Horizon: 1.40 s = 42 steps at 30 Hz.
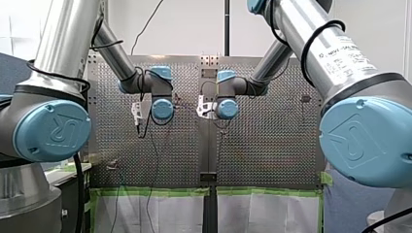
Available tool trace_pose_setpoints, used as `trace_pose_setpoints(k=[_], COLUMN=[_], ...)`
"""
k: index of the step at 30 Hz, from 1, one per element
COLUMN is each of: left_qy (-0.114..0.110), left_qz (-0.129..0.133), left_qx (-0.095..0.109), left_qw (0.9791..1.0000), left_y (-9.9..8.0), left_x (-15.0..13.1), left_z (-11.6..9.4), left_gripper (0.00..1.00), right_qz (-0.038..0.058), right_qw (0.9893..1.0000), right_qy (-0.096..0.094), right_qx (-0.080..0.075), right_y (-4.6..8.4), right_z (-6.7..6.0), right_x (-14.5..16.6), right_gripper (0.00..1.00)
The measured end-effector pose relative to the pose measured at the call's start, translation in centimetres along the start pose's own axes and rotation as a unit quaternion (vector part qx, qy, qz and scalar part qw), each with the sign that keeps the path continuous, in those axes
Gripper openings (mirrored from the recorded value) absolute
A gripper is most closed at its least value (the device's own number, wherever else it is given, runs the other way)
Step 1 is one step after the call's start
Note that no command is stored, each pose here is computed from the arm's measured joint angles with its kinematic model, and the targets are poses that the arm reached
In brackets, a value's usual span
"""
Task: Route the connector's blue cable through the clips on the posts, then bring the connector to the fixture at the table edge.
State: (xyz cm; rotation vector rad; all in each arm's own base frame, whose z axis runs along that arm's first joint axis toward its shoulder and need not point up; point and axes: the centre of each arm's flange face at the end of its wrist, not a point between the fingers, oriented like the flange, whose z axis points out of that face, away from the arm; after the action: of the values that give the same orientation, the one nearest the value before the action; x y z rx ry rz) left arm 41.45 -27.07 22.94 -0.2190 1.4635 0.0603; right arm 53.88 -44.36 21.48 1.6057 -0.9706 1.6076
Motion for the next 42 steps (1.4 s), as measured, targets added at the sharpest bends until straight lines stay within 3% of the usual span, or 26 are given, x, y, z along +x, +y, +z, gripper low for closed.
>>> trace_pose_setpoints(k=[14,34,42], left_qy=[-0.011,-0.013,-0.015], left_qz=[-0.002,0.01,0.011], left_qx=[0.01,0.02,0.032], left_qw=[0.9999,0.9997,0.9993], left_y=[0.0,0.3,0.1], left_x=[-1.3,-2.7,-3.4], left_z=[2.5,5.1,6.1], left_gripper=[0.0,0.0,0.0], right_qz=[0.003,0.0038,0.0042], right_qw=[0.9999,0.9997,0.9997], right_qy=[0.016,0.021,0.024], right_qx=[0.003,-0.006,-0.006], right_y=[0.1,1.4,1.6], right_z=[1.5,2.2,2.4], right_x=[2.4,3.2,3.7], right_gripper=[0.0,0.0,0.0])
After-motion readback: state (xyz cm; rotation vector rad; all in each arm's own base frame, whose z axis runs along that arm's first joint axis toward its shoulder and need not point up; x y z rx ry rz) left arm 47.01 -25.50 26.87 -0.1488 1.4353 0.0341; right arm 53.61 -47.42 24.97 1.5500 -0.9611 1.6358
